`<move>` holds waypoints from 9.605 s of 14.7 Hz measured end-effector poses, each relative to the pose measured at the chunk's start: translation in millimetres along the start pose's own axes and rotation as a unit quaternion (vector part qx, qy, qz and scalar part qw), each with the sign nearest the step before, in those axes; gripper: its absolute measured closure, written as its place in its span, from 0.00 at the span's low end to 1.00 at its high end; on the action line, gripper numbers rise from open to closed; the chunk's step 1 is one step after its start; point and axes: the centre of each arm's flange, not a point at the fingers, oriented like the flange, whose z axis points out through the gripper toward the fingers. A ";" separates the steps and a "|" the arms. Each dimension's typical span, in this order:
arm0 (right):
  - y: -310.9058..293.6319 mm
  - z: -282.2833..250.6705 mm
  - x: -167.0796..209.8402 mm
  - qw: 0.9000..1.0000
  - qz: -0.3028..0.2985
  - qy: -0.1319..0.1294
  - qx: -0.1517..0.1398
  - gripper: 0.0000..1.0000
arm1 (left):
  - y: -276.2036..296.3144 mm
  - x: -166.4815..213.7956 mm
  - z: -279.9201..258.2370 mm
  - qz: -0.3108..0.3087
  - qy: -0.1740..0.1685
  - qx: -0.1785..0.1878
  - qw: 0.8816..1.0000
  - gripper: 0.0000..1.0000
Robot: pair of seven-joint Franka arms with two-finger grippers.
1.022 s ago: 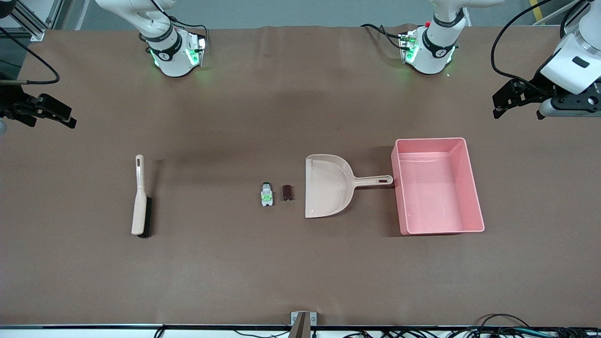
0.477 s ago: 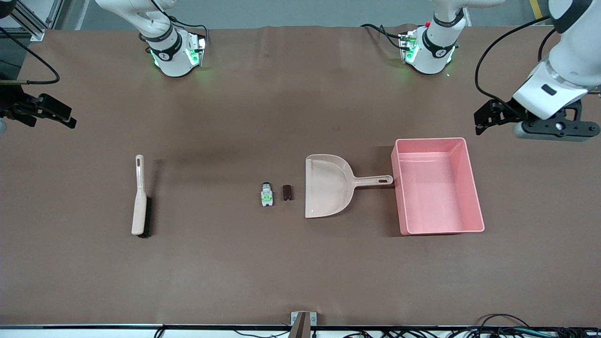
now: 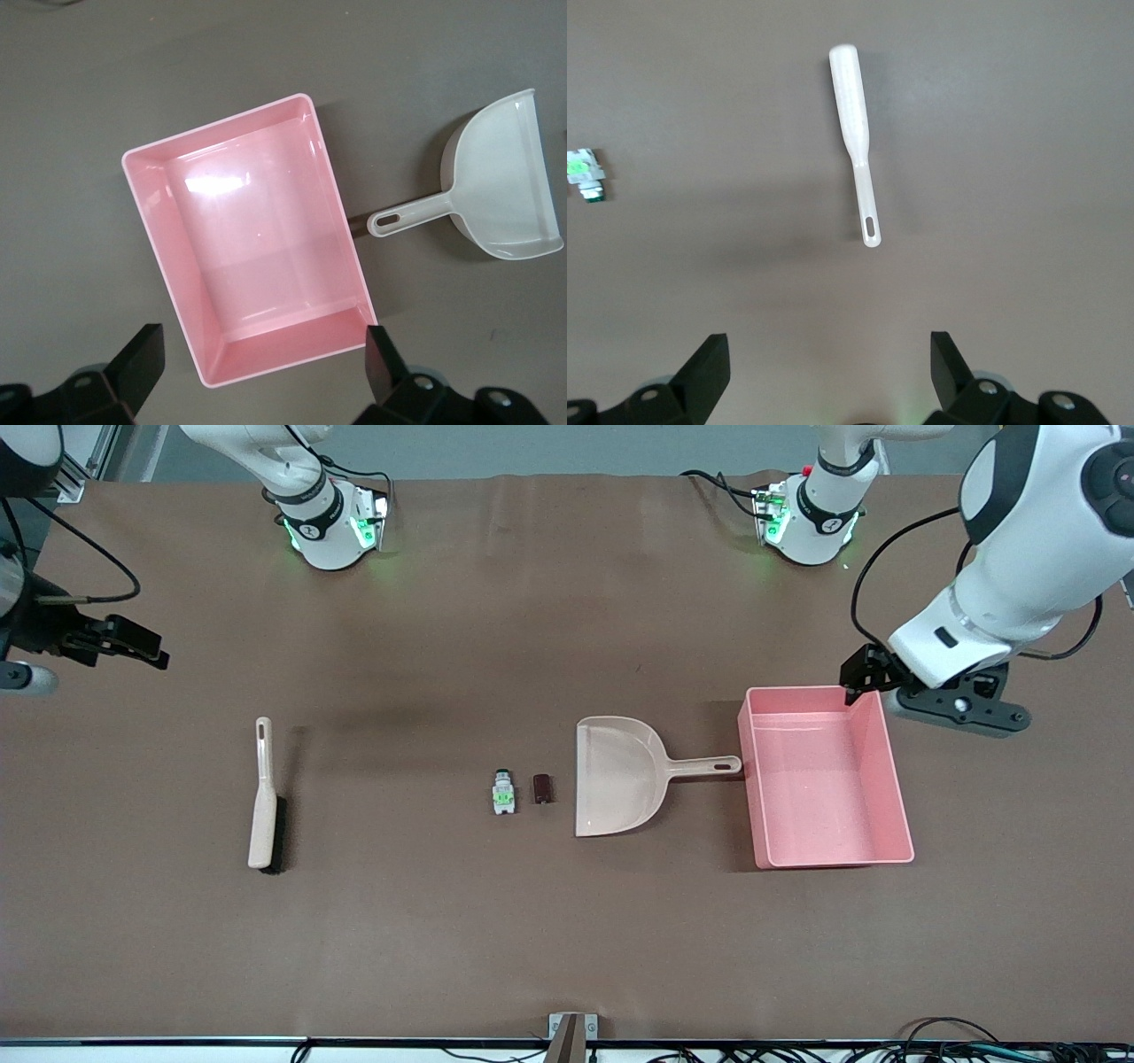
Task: Clean e-waste and dump in bin
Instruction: 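Move the left gripper to the dustpan handle while the right gripper reaches the brush, then grasp the dustpan handle with the left gripper while the right gripper grasps the brush, then hold the dustpan flat with the left gripper and lift the brush with the right gripper, then move the brush with the right gripper behind the component and capacitor, then sweep the component and capacitor into the dustpan with the right gripper's brush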
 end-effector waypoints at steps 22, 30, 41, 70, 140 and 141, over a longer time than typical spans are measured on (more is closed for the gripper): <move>17.7 220.7 -5.8 1.000 0.016 -0.017 0.003 0.00 | 82.5 55.5 160.7 0.356 0.038 -0.037 0.933 0.03; -8.6 288.3 15.8 1.000 -0.014 -0.024 -0.010 0.00 | 110.4 58.5 208.9 0.430 0.058 -0.045 0.900 0.04; 20.4 317.0 44.4 1.000 -0.007 -0.002 -0.020 0.03 | 176.0 47.0 243.0 0.486 0.022 -0.007 0.874 0.04; 22.0 331.6 50.5 1.000 -0.007 0.004 -0.021 0.74 | 235.5 25.0 311.3 0.598 -0.084 0.084 0.792 0.26; -461.0 357.4 -63.3 0.998 0.055 0.011 0.022 0.74 | 235.3 27.6 315.5 0.604 -0.088 0.092 0.787 0.67; -464.6 357.0 -65.1 0.998 0.056 0.012 0.023 0.74 | 235.3 27.6 315.6 0.604 -0.088 0.092 0.787 0.67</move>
